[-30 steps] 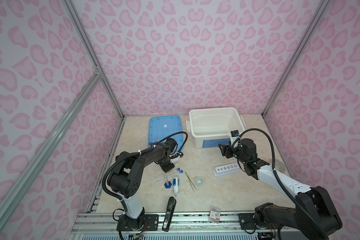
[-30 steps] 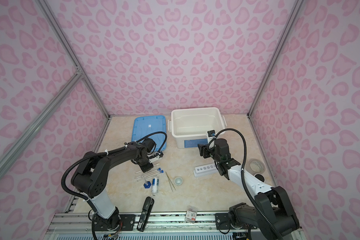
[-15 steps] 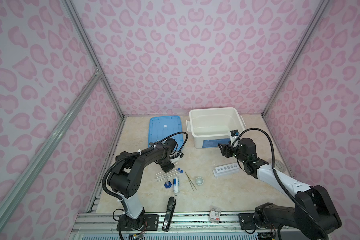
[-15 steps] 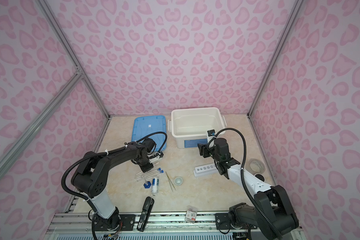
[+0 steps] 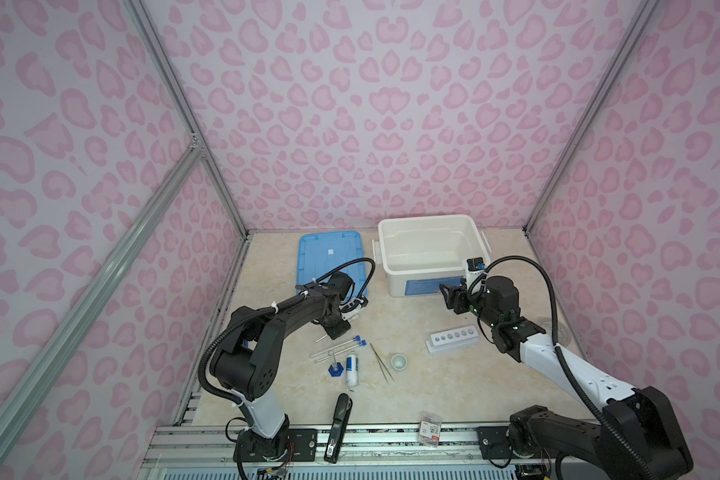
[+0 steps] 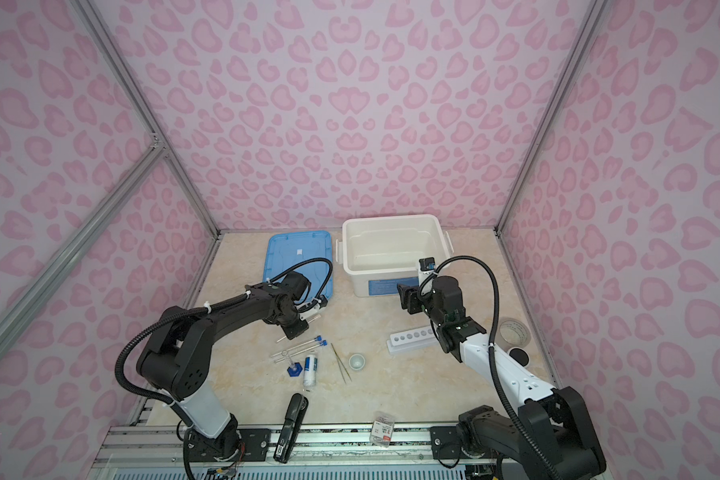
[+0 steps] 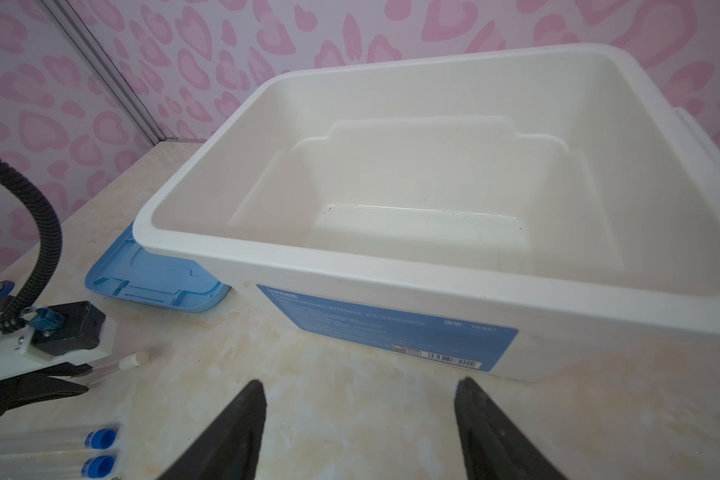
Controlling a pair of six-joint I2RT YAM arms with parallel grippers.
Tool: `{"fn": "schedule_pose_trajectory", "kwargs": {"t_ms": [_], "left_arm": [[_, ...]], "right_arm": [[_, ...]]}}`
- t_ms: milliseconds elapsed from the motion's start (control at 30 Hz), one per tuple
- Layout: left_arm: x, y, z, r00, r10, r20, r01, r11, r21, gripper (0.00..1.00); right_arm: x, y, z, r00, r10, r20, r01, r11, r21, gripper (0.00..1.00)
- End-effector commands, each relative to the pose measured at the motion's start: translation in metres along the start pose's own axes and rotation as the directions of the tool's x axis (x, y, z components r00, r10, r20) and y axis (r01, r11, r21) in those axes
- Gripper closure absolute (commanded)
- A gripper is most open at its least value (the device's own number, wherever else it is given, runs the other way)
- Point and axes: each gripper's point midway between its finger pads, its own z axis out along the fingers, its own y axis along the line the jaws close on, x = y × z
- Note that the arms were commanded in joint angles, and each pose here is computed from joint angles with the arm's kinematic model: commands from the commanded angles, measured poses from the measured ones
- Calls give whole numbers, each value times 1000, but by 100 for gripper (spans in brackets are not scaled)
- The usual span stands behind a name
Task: Organize the chemistry lab equipment
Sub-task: 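Close the left gripper on the white-capped test tube and lift it upright, then bring the right gripper to the held tube and grasp its capped top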
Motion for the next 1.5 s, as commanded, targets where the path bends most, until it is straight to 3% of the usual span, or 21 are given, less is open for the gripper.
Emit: {"fn": "schedule_pose_trajectory", "kwargs": {"t_ms": [0,167,333,433,567,700,833,1133,1467], "left_arm": [[-15,4,-17,996,2,89,0,1000,-19,94],[-33,8,-56,973,-7,232,18,999,-46,93],[-51,4,-101,917,-9,400,26,999,-38,92],[-62,-2,-127,866,-10,500,20,1000,-16,92],[-78,-10,-159,783,-15,622,7,1000,16,92],[-88,-22,-183,705,-23,709,-25,998,57,92],[-91,-31,-196,658,-24,752,-58,995,83,92],[-97,-45,-207,613,-60,788,-113,980,163,92],[-100,-57,-223,573,-79,816,-165,964,210,91]], "right_arm": [[5,-2,-6,1000,10,-11,-10,1000,14,28],[2,2,-14,1000,31,4,-31,1000,-3,28],[-6,6,-22,1000,-11,-23,11,1000,-12,26],[-22,12,-31,999,-40,-20,39,999,-27,25],[-42,43,-41,1000,-22,-8,20,983,-183,24],[-56,61,-44,1000,19,10,-16,969,-245,24],[-69,82,-49,999,33,32,-21,948,-317,24],[-84,147,-52,995,60,78,-11,850,-526,26],[-81,190,-38,995,80,52,-29,770,-638,40]]}}
